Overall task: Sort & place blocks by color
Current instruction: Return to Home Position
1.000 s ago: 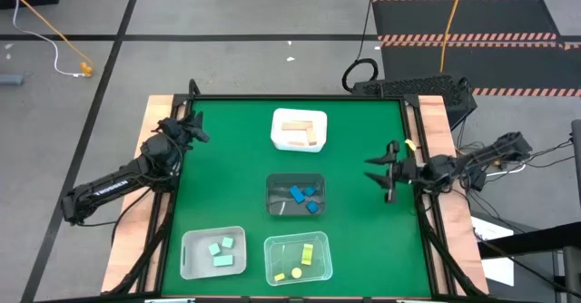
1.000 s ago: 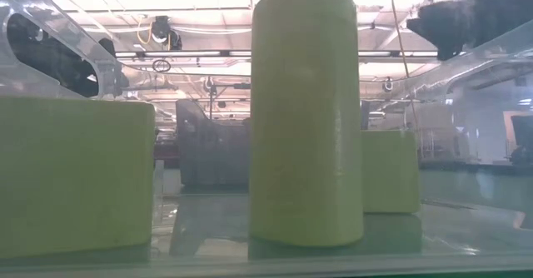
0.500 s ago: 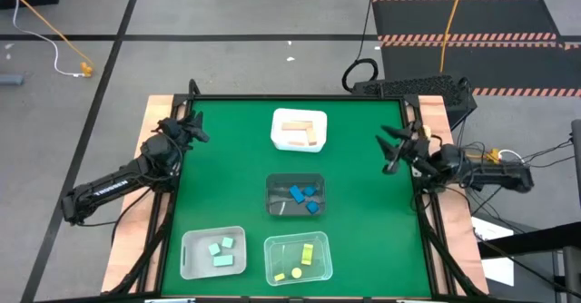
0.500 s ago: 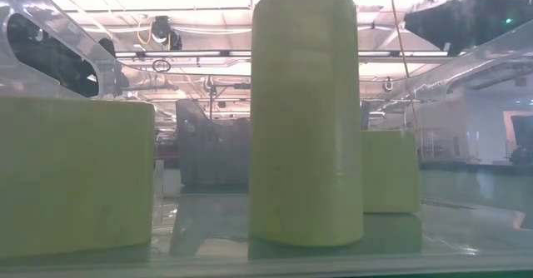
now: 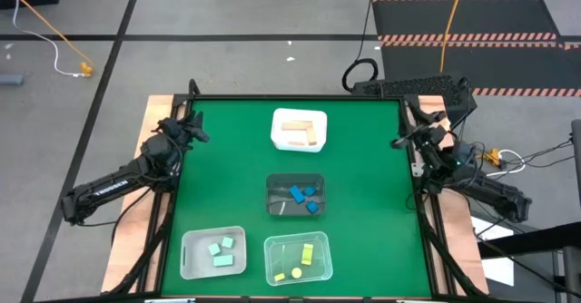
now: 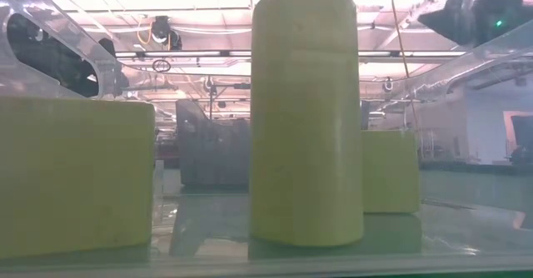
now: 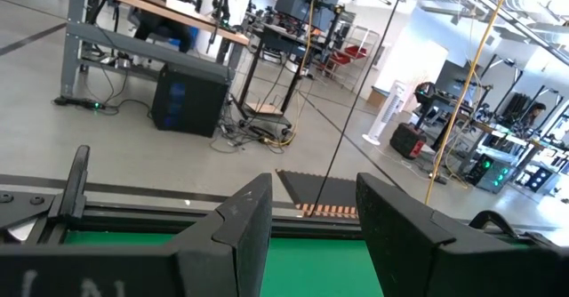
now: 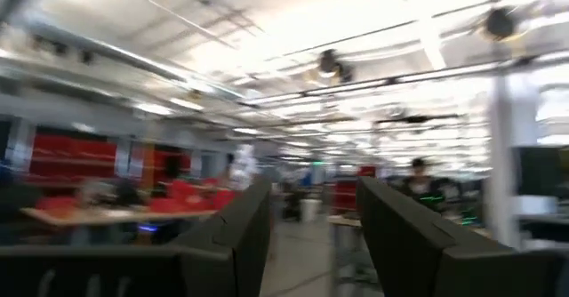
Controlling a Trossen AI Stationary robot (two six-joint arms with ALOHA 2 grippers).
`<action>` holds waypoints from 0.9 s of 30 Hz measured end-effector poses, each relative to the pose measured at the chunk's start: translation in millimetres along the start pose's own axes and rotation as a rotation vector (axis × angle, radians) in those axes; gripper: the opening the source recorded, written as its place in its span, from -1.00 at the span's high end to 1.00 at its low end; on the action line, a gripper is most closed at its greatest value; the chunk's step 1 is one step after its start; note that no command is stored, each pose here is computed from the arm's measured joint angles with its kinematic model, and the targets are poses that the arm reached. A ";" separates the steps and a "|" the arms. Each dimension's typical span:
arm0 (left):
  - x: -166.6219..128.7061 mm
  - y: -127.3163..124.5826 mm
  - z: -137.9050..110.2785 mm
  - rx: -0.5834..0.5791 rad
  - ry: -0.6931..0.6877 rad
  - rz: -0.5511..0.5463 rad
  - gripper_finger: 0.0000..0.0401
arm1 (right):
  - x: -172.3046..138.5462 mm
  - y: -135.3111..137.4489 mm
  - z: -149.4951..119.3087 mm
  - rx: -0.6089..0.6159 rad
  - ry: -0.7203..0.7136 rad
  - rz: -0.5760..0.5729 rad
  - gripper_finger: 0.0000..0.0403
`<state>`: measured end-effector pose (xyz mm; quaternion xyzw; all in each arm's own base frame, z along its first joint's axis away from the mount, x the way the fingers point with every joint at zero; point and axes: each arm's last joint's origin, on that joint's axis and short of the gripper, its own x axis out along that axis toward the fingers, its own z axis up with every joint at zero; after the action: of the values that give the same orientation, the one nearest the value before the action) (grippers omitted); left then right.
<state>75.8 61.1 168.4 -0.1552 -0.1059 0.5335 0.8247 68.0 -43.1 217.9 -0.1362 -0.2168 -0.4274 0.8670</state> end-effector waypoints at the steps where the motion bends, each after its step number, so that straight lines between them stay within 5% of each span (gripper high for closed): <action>1: 0.0 0.0 0.0 0.000 0.000 0.000 0.19 | 0.6 -2.1 -0.5 -0.033 0.002 -0.024 0.22; 7: 0.0 0.0 -0.1 0.000 0.000 0.000 0.19 | 3.1 -14.4 -2.4 -0.140 0.013 -0.167 0.22; 27: 0.0 0.0 0.0 0.000 0.000 0.000 0.19 | 2.6 -9.9 -1.6 -0.161 0.002 -0.096 0.22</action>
<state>75.8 61.1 168.4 -0.1552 -0.1058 0.5335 0.8247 62.0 -51.4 218.3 -0.1945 -0.1873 -0.4845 0.8321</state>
